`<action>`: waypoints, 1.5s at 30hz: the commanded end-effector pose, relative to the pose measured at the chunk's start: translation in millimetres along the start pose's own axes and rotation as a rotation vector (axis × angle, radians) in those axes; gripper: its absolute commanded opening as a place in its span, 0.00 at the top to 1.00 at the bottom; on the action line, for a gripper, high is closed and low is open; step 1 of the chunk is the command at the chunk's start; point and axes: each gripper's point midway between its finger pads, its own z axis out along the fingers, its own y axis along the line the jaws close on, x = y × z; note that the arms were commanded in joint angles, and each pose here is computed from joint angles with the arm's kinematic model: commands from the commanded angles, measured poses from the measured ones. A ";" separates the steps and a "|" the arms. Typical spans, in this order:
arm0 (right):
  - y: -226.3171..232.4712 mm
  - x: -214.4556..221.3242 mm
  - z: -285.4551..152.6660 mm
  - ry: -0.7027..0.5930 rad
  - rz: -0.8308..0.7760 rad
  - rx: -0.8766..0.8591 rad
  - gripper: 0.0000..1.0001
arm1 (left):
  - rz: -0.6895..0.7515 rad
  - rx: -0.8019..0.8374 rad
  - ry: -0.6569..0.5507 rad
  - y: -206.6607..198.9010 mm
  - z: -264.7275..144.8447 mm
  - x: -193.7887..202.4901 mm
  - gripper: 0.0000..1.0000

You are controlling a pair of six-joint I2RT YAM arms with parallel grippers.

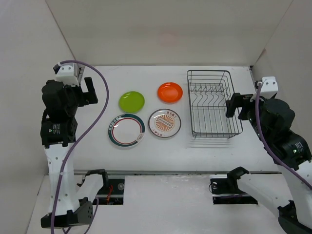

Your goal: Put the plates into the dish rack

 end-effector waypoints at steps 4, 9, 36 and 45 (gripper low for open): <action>14.5 -15.3 2.8 -0.092 0.044 -0.076 0.01 | -0.046 -0.050 -0.042 8.0 24.7 0.2 0.00; 75.8 -6.2 18.4 -0.199 0.028 -0.388 0.01 | 0.014 0.126 0.118 -11.5 115.9 56.7 0.00; 155.2 66.1 78.2 0.004 0.049 -0.570 0.01 | -0.223 0.675 0.682 -90.5 272.8 240.6 0.28; 157.9 56.9 81.1 -0.011 0.052 -0.572 0.01 | -0.241 0.630 0.755 -85.7 272.2 269.1 0.49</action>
